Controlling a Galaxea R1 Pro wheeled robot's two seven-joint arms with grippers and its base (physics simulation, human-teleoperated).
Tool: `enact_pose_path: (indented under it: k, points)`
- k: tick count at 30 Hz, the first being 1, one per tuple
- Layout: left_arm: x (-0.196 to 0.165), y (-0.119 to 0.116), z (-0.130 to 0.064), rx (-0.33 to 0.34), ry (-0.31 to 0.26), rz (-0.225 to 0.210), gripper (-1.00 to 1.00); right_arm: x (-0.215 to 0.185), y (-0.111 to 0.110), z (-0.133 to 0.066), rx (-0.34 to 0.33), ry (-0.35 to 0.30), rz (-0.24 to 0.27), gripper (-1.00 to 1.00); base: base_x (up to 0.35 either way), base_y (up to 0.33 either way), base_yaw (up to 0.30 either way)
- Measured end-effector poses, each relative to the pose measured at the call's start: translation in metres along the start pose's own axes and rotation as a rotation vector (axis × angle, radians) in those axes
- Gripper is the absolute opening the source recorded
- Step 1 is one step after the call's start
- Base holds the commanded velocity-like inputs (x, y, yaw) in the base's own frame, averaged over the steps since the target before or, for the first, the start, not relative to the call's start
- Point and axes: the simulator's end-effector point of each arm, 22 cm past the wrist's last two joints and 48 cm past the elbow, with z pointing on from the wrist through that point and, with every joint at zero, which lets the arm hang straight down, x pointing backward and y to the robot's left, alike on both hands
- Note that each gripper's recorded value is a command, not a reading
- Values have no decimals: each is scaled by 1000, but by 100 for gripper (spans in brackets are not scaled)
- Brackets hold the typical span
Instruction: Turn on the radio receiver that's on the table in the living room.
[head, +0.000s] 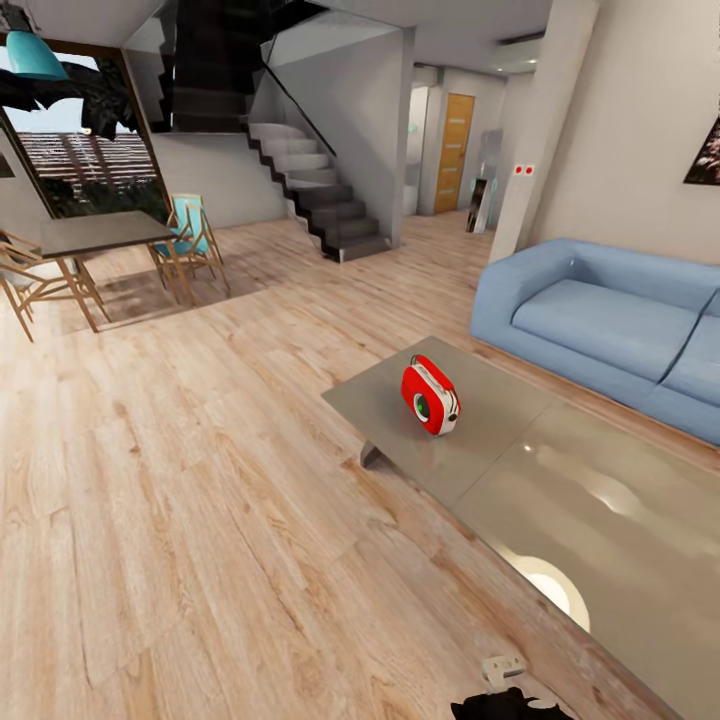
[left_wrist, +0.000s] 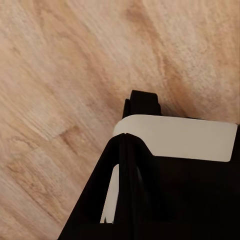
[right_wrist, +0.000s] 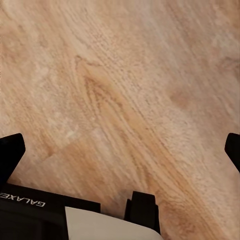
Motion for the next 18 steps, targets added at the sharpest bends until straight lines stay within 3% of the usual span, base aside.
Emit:
enact_pose_path:
  k: [18]
  points:
    - [-9, -2, -4, 4, -23, -1, -100, -11, 0, -5, 1, -27, -5, 100, 0, 0, 0]
